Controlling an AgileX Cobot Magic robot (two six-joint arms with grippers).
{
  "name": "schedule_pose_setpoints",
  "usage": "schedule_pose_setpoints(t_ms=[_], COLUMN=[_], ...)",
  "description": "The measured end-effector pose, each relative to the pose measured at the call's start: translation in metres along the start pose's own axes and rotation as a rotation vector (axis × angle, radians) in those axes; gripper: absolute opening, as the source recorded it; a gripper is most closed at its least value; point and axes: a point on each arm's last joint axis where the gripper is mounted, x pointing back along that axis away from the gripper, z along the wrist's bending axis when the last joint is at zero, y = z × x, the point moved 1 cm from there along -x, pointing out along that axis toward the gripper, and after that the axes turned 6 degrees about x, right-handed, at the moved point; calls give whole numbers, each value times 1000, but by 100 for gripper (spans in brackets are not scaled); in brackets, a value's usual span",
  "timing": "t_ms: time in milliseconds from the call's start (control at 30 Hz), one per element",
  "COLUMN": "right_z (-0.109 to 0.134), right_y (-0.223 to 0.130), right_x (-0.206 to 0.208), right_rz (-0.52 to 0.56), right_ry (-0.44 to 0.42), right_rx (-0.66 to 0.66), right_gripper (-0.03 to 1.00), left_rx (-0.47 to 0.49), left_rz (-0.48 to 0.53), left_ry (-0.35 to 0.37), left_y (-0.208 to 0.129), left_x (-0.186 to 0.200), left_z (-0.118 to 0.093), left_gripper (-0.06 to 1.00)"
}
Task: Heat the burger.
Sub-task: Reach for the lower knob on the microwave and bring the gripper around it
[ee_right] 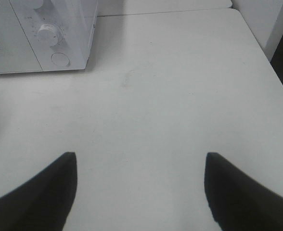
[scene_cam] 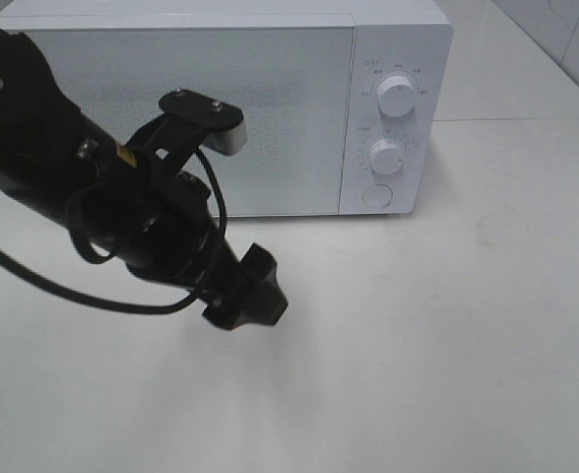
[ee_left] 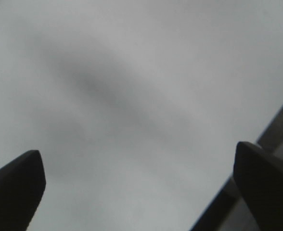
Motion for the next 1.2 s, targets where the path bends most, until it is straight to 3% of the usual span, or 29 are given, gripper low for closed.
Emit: schedule_pose_setpoints(t_ms=[233, 333, 367, 500, 567, 667, 733, 967, 1200], right_z=[0, 0, 0, 0, 0, 0, 0, 0, 0], right_y=[0, 0, 0, 0, 0, 0, 0, 0, 0], right_x=[0, 0, 0, 0, 0, 0, 0, 0, 0], right_rz=[0, 0, 0, 0, 0, 0, 0, 0, 0], right_ry=[0, 0, 0, 0, 0, 0, 0, 0, 0], right_rx=[0, 0, 0, 0, 0, 0, 0, 0, 0], right_gripper=[72, 72, 72, 72, 72, 72, 72, 72, 72], left_rx=[26, 56, 90, 145, 210, 256, 320, 488, 643], left_rz=[147, 178, 180, 175, 166, 150, 119, 79, 29], left_ry=[-3, 54, 106, 188, 253, 278, 312, 369, 374], left_y=[-16, -21, -22, -25, -28, -31, -37, -64, -89], left_x=[19, 29, 37, 53, 72, 86, 109, 157, 178], left_z=[-4, -1, 3, 14, 33, 46, 65, 105, 115], left_gripper=[98, 98, 98, 98, 98, 98, 98, 98, 98])
